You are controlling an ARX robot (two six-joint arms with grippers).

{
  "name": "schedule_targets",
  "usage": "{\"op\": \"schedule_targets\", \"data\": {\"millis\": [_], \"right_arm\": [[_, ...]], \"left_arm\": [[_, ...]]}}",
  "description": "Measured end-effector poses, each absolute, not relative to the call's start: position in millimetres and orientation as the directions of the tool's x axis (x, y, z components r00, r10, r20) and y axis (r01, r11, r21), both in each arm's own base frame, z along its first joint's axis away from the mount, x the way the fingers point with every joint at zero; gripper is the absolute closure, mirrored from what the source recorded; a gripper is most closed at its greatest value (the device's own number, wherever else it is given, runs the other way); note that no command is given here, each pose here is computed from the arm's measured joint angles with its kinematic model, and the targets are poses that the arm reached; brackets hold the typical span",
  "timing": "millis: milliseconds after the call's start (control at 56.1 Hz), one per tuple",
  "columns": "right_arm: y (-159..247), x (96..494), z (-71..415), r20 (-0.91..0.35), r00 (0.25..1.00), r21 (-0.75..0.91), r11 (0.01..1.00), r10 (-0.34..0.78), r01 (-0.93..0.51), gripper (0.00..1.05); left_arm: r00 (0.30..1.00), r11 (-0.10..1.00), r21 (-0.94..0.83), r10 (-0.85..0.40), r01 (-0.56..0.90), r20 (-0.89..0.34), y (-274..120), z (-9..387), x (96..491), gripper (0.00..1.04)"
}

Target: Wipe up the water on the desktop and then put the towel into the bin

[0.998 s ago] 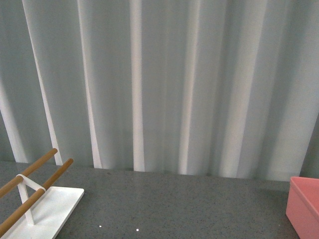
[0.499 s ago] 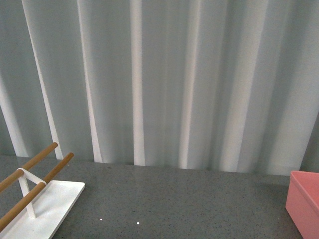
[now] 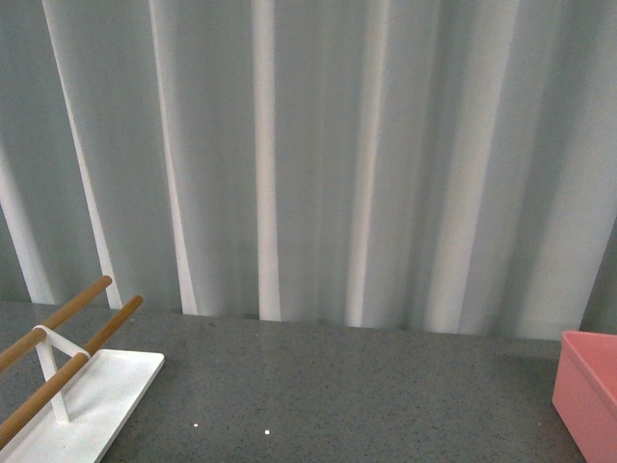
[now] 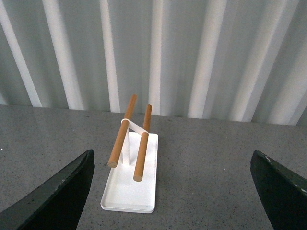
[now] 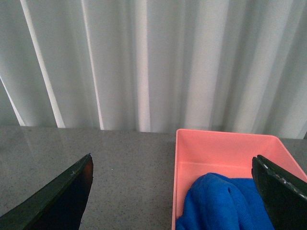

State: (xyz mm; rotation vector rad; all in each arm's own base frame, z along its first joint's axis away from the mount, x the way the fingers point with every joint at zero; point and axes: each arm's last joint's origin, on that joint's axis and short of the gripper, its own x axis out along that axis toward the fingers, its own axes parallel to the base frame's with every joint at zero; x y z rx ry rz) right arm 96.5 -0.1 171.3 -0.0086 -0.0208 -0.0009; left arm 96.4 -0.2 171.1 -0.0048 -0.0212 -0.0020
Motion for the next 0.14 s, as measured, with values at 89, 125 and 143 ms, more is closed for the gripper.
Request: {"op": "schedule_targets", "data": {"millis": [89,125,143], "right_arm": [[-0.1,96.5,171.3,0.021,1.0,-0.009,1.0,-0.001,0.001,0.07],[-0.1,96.5,171.3,0.021,1.0,-0.009,1.0,-0.001,0.001,0.07],[-0.1,96.5,171.3,0.021,1.0,-0.009,1.0,-0.001,0.001,0.07]], "left_arm": [[1.0,1.0,-0.005,-0.002,0.002,0.021,-0.2,171.1,96.4,0.07],[1.0,1.0,-0.005,-0.002,0.002,0.021,-0.2,171.1,96.4,0.07],[1.0,1.0,-0.005,-0.002,0.002,0.021,-0.2,171.1,96.4,0.07]]}}
